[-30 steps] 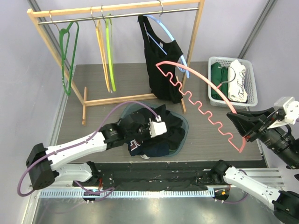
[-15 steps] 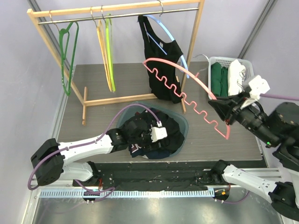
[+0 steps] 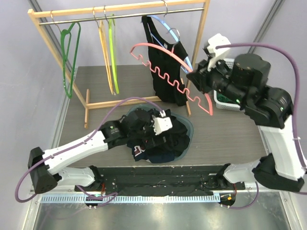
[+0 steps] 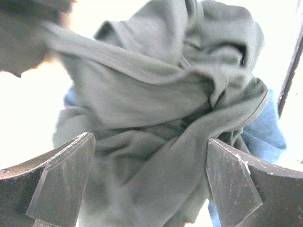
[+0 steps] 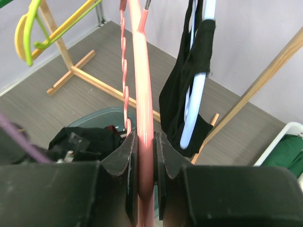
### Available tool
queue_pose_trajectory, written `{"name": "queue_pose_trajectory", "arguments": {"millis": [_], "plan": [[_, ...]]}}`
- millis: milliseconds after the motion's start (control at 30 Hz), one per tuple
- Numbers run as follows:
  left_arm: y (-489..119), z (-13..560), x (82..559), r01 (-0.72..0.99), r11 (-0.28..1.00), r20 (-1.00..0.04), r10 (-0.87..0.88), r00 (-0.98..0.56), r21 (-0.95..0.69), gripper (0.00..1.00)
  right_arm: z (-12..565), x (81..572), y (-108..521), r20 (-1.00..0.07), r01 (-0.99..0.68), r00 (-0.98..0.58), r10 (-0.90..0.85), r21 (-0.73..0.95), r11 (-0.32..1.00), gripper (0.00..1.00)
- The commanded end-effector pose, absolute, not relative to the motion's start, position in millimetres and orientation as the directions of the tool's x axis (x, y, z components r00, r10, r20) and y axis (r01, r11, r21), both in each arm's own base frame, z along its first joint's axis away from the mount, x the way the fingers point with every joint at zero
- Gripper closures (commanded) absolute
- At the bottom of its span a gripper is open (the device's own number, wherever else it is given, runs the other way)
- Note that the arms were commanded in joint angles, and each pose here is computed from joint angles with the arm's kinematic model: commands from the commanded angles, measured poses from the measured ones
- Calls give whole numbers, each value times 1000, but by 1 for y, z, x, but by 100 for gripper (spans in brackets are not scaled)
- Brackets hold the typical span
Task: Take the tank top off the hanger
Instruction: Place the tank top in the bin, then place the hanger at the clothesline.
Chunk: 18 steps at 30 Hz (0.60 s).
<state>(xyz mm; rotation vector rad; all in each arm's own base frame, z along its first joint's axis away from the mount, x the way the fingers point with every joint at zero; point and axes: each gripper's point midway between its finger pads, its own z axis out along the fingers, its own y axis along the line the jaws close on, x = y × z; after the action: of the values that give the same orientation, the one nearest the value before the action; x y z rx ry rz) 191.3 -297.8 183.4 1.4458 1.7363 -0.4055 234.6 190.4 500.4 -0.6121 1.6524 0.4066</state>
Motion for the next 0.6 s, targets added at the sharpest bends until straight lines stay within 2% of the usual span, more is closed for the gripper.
{"name": "queue_pose_trajectory", "arguments": {"millis": [0,200,267,300,533,567], "plan": [[-281,261,188,899,299,-784,616,75,321,0,530,251,191,-988,-527,-32,-149,-110,843,99],[-262,319,162,908,233,-817,550,172,348,0,530,270,235,-967,-466,6,-255,-228,855,99],[-254,336,153,904,228,-835,510,206,362,0,525,284,244,-947,-394,9,-322,-300,869,99],[-252,339,146,908,184,-830,502,243,377,0,529,283,252,-947,-394,25,-319,-303,868,99],[-227,369,145,884,240,-822,520,232,402,0,552,298,274,-956,-352,108,-272,-292,889,99],[-225,387,144,875,248,-828,501,252,416,0,553,300,276,-954,-346,115,-278,-301,889,99]]}}
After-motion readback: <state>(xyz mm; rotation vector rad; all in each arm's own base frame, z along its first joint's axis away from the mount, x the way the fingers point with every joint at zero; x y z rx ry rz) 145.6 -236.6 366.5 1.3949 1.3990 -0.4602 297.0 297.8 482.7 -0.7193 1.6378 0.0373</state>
